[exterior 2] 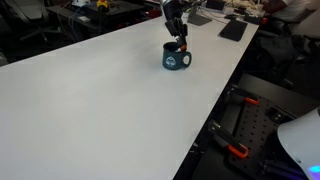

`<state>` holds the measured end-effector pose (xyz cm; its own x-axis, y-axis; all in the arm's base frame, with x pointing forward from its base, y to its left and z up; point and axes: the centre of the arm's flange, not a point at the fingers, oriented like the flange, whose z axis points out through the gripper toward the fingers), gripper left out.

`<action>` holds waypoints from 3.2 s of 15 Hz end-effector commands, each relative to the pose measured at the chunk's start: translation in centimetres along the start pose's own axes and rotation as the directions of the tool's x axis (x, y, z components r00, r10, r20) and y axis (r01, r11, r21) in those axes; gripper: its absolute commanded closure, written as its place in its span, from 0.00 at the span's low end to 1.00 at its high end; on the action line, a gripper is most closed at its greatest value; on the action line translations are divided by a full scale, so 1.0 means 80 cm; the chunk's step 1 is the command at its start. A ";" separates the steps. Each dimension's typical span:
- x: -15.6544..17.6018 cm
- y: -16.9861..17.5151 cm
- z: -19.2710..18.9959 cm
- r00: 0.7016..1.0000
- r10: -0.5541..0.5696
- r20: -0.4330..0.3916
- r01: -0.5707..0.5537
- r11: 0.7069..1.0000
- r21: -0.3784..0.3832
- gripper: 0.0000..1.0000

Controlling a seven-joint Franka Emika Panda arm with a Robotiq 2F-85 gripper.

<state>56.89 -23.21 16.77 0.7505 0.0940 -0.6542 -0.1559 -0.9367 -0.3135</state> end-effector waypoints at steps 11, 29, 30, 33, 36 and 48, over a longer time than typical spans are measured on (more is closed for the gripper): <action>0.000 0.002 0.002 1.000 0.006 0.024 -0.007 0.999 0.040 0.02; 0.003 0.004 0.003 1.000 0.010 0.022 -0.011 0.998 0.066 0.87; 0.002 0.004 0.003 1.000 0.008 0.020 -0.010 0.998 0.066 0.96; 0.003 0.003 0.002 1.000 0.010 0.022 -0.012 0.998 0.067 0.77; 0.003 0.004 0.001 1.000 0.010 0.025 -0.011 0.998 0.063 0.65; 0.026 0.023 -0.025 1.000 0.004 0.010 -0.004 0.998 0.059 0.00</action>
<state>58.18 -24.84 16.22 0.7524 0.0857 -0.6531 -0.1843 -0.9246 -0.3335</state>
